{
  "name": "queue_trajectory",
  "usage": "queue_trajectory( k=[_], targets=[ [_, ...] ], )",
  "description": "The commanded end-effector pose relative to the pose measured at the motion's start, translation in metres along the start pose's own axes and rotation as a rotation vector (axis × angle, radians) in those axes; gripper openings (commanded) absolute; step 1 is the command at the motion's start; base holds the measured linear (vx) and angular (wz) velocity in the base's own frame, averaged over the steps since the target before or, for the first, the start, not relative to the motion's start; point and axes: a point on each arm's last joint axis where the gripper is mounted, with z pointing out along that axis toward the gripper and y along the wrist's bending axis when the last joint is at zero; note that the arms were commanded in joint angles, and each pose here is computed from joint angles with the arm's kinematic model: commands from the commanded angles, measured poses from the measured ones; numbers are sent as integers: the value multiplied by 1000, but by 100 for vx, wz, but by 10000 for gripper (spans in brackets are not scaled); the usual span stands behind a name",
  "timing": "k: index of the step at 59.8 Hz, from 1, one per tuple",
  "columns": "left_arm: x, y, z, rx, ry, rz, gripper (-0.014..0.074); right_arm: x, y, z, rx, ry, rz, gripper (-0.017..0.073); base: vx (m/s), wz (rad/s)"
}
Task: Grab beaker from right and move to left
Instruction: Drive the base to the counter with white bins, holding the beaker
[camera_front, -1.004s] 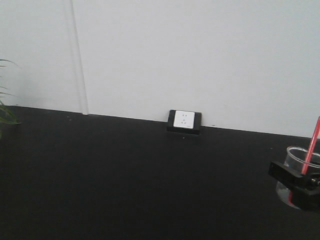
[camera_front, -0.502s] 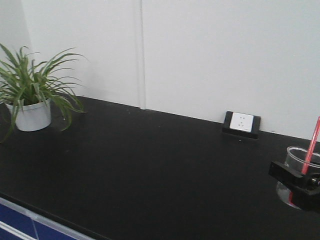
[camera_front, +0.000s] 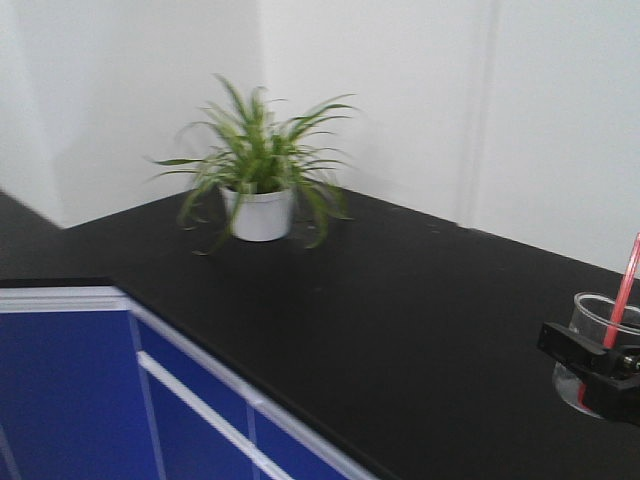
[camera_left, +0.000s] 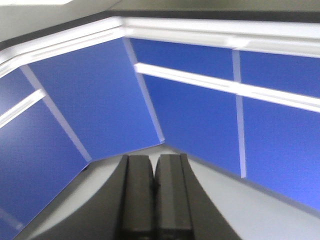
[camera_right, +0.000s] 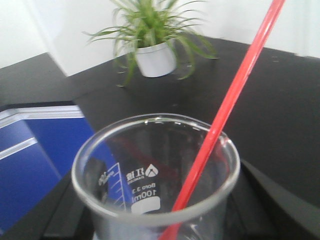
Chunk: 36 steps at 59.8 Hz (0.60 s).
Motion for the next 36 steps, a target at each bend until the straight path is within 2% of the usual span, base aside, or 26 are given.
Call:
queue_trajectory(
  k=[1,36],
  targets=[
    [-2,0,2,-4,-65,1,-6,-11,1,-4,15,-33,-46,-1,2,64],
    [-2,0,2,-4,-65,1,-6,-11,1,-4,20,-35,-46,-1,-1,63]
  ],
)
